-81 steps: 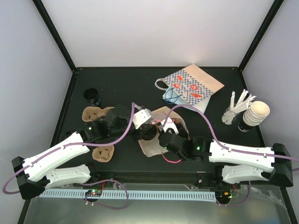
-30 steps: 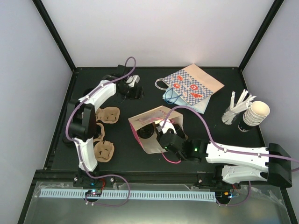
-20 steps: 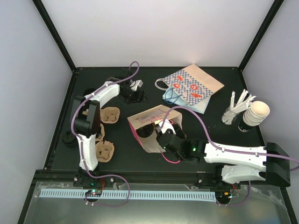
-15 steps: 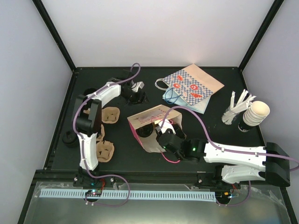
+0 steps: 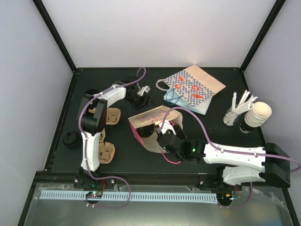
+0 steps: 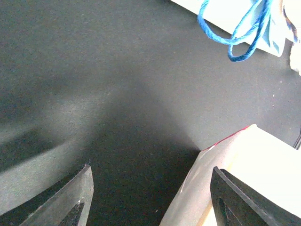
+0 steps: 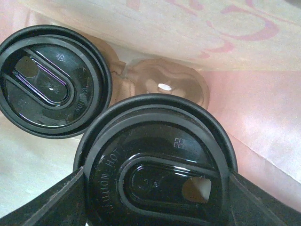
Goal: Pack the takeout coffee
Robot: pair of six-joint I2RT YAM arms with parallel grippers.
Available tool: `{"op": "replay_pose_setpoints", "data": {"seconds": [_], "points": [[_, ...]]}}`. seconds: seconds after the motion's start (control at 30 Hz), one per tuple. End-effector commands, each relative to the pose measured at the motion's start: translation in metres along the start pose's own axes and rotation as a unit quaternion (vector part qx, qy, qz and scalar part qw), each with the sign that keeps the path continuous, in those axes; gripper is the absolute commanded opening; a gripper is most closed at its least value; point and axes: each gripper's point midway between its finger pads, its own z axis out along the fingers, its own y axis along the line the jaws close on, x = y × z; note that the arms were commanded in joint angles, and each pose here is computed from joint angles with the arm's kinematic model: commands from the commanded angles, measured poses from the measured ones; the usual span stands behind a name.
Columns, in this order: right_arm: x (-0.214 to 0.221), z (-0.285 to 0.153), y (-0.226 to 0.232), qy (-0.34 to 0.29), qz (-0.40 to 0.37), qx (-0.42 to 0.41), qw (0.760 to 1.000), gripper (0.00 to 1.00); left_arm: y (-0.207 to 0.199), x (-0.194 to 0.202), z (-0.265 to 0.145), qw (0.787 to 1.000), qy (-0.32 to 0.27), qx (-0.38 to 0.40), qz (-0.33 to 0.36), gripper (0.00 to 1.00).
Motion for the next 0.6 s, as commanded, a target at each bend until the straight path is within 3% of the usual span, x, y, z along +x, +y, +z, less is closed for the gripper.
{"op": "replay_pose_setpoints", "data": {"seconds": [0.0, 0.33, 0.57], "points": [[0.004, 0.004, 0.003, 0.012, -0.01, -0.002, 1.0, 0.43, -0.026, -0.007, 0.005, 0.998, 0.001, 0.049, 0.033, 0.7], [-0.009, -0.016, 0.017, -0.009, -0.025, -0.033, 0.999, 0.44, -0.035, 0.017, 0.005, 0.996, 0.015, 0.077, 0.039, 0.68], [0.004, -0.022, 0.026, 0.008, -0.025, -0.032, 0.999, 0.44, -0.04, 0.036, 0.007, 0.994, 0.031, 0.091, 0.053, 0.68]]}}
